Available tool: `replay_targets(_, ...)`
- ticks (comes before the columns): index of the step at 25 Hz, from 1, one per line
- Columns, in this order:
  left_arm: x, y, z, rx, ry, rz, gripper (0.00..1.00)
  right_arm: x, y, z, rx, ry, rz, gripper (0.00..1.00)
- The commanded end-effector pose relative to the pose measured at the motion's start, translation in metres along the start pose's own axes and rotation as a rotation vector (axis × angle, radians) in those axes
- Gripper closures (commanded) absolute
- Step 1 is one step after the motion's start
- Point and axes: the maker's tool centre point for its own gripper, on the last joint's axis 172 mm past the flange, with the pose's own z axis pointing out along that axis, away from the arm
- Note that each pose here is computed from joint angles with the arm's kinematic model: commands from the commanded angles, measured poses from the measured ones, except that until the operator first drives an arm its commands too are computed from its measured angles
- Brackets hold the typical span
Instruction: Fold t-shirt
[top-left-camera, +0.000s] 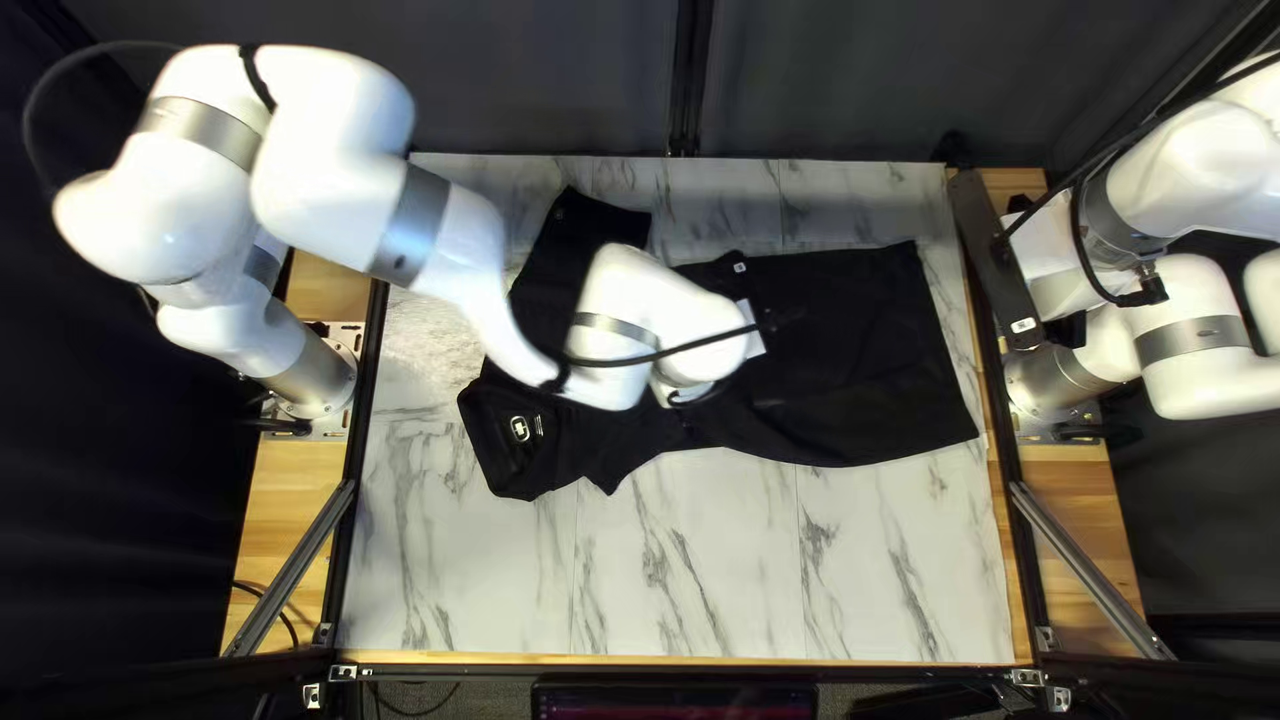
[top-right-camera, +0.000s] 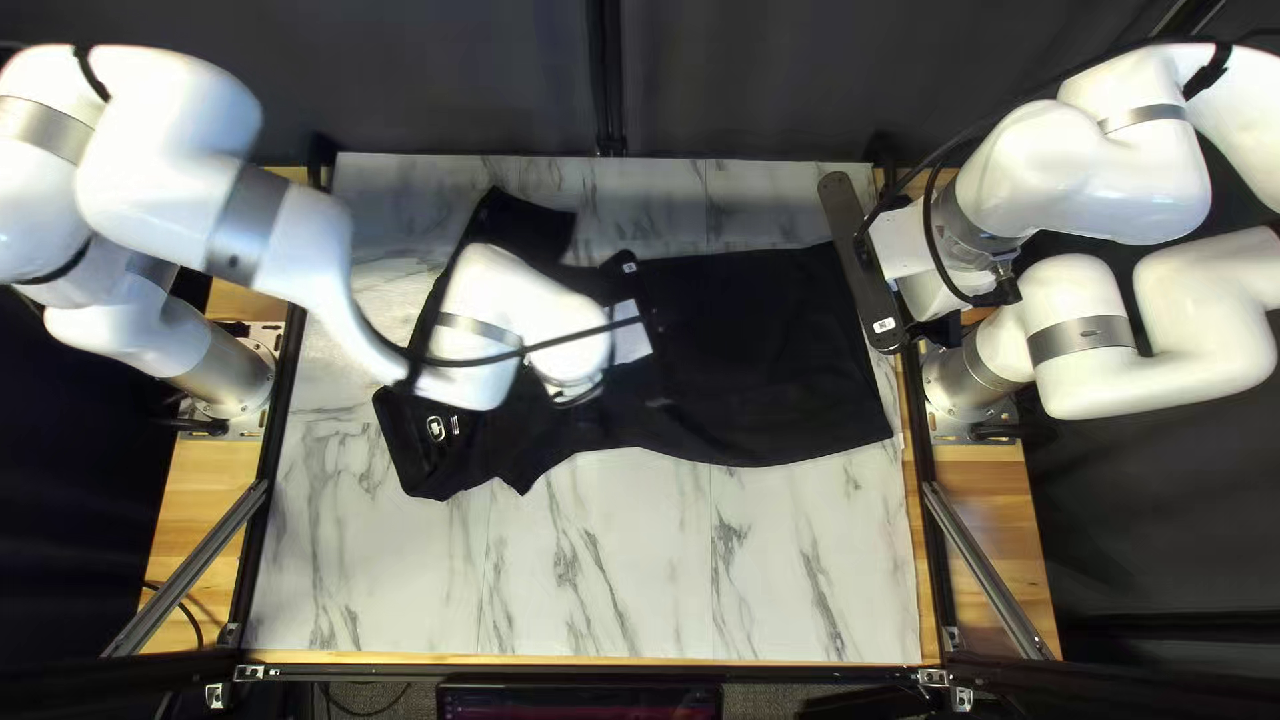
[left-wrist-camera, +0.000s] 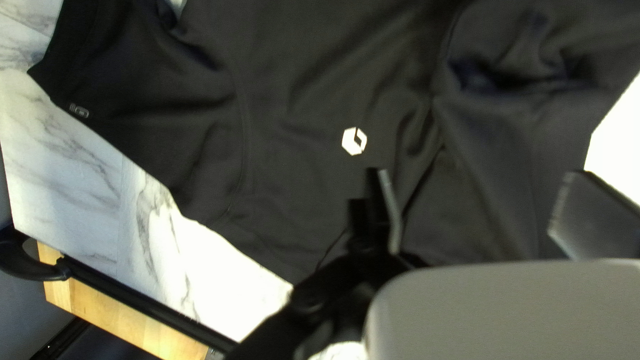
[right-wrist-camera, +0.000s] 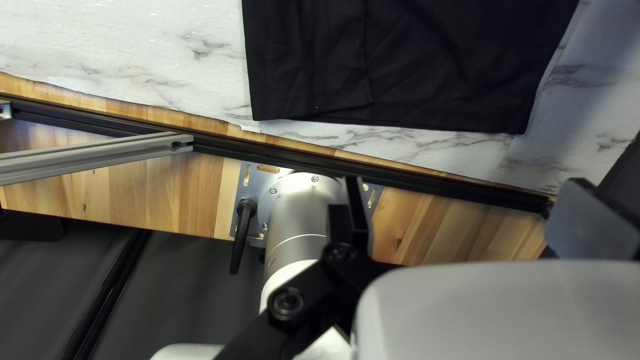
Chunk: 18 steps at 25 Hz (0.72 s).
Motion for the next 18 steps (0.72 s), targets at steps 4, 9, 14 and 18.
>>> replay_targets(4, -0.045, -0.01, 0.052, -0.161, -0.041, 0.178, 0.0, 0.0, 0.0, 0.0, 0.0, 0.0, 0.0, 0.0)
replay_targets(9, -0.057, -0.006, 0.075, -0.257, -0.026, 0.23, 0.0, 0.0, 0.0, 0.0, 0.0, 0.0, 0.0, 0.0)
replay_targets(14, -0.058, 0.001, 0.093, -0.356, 0.022, 0.254, 0.0, 0.0, 0.0, 0.0, 0.0, 0.0, 0.0, 0.0)
replay_targets(18, -0.051, 0.008, 0.101, -0.409, 0.047, 0.258, 0.0, 0.0, 0.0, 0.0, 0.0, 0.0, 0.0, 0.0)
